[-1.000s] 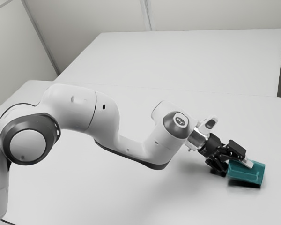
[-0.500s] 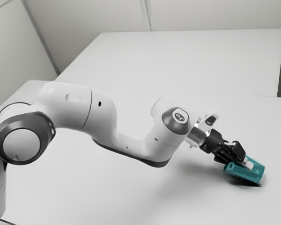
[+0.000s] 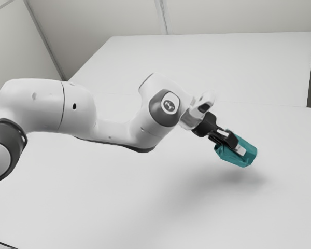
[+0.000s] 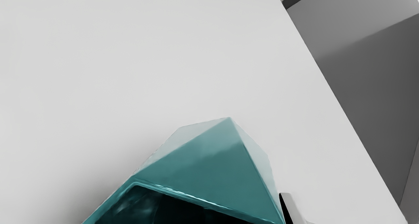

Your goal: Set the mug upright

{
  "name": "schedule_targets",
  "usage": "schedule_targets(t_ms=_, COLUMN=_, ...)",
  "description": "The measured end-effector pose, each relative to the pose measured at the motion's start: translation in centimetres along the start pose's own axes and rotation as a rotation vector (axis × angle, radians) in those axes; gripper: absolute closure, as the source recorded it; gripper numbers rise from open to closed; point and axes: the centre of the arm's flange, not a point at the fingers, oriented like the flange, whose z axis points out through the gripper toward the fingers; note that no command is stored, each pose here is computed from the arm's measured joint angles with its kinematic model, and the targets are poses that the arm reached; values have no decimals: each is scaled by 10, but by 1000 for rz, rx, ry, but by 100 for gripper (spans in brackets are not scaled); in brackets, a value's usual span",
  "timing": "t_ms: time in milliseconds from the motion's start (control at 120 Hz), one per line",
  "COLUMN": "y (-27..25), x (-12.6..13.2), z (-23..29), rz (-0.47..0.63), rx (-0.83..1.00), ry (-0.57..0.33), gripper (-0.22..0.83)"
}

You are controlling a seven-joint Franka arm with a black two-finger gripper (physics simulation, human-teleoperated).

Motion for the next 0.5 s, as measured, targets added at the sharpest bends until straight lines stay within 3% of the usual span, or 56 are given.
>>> schedule_targets(t_ms=142, y=-18, x=5, z=-57, rz=208, rx=205, ry=-112, gripper=75)
schedule_targets(t_ms=225, y=-29, x=3, z=-83, rz=274, rx=321, ry=-207, gripper=75)
schedule_targets(t_ms=358, y=-42, x=-9, z=-120, rz=283, rx=472, ry=-320, gripper=75)
schedule_targets(t_ms=500, y=-58, x=-29, z=-158, rz=188, rx=583, ry=-374, gripper=75)
